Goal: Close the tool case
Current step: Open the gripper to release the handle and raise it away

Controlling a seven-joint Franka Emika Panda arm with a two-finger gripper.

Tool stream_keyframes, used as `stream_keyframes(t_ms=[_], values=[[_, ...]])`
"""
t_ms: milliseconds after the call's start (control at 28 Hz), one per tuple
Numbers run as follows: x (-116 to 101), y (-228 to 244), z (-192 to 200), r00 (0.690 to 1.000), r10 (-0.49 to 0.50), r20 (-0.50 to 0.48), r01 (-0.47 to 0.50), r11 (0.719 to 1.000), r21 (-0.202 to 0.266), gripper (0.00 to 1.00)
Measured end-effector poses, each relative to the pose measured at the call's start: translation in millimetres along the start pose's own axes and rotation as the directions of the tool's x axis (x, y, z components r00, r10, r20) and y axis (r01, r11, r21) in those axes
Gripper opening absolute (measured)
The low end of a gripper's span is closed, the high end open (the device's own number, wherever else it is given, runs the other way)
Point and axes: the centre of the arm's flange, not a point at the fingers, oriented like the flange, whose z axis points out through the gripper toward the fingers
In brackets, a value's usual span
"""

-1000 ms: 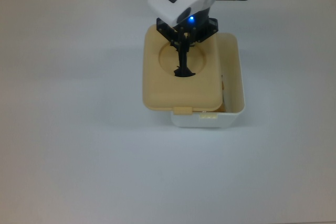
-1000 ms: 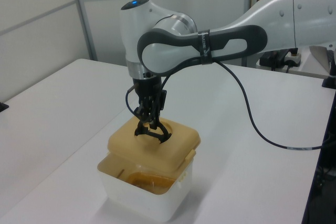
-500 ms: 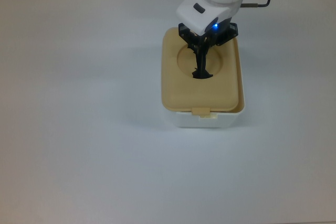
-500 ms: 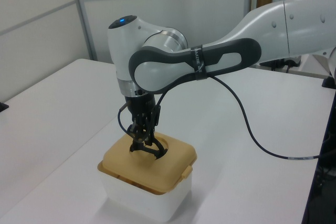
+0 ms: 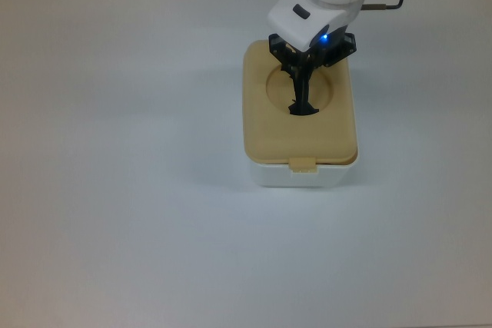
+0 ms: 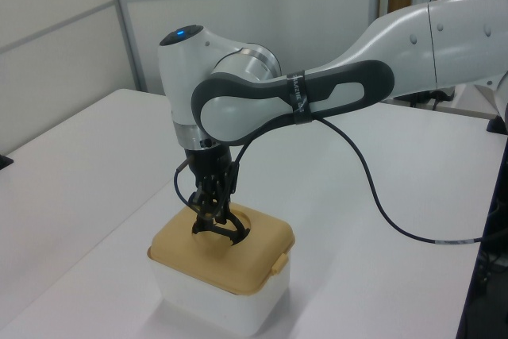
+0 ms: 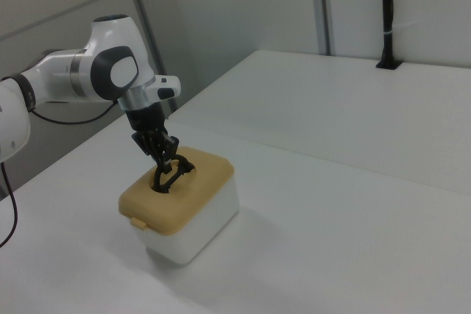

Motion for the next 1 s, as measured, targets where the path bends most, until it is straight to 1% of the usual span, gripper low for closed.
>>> stream_keyframes(t_ms=[36, 179, 214, 393, 429, 464, 571, 607, 643, 679, 714, 786, 821, 893, 1000], values=[[0, 0, 0, 1.0, 0.003, 0.0, -0.003, 1.0, 0.0, 0.11], [1, -2, 4, 1.0, 0.017, 0.007, -0.017, 1.0, -0.002, 0.24], [1, -3, 6, 1.0, 0.022, 0.009, -0.022, 1.0, -0.002, 0.33], [2, -3, 9, 1.0, 0.026, 0.013, -0.026, 1.0, -0.003, 0.5], [2, -3, 8, 1.0, 0.026, 0.012, -0.026, 1.0, -0.003, 0.56], [2, -3, 8, 1.0, 0.026, 0.011, -0.026, 1.0, -0.003, 0.57], [3, -3, 4, 1.0, 0.028, 0.003, -0.028, 1.0, -0.001, 0.67], [3, -3, 0, 1.0, 0.029, -0.004, -0.029, 1.0, 0.0, 0.74], [3, -2, -2, 1.0, 0.029, -0.008, -0.029, 1.0, 0.001, 0.76], [3, -2, -6, 0.999, 0.029, -0.014, -0.029, 1.0, 0.002, 0.79], [2, -2, -9, 0.999, 0.03, -0.02, -0.03, 1.0, 0.003, 0.86], [1, -1, -16, 0.999, 0.03, -0.029, -0.03, 1.0, 0.005, 0.93], [-1, 0, -20, 0.999, 0.031, -0.031, -0.031, 1.0, 0.003, 0.98], [-5, 2, -26, 0.999, 0.033, -0.028, -0.033, 0.999, 0.0, 1.0], [-10, 9, -37, 0.999, 0.041, -0.025, -0.041, 0.999, -0.005, 1.0]])
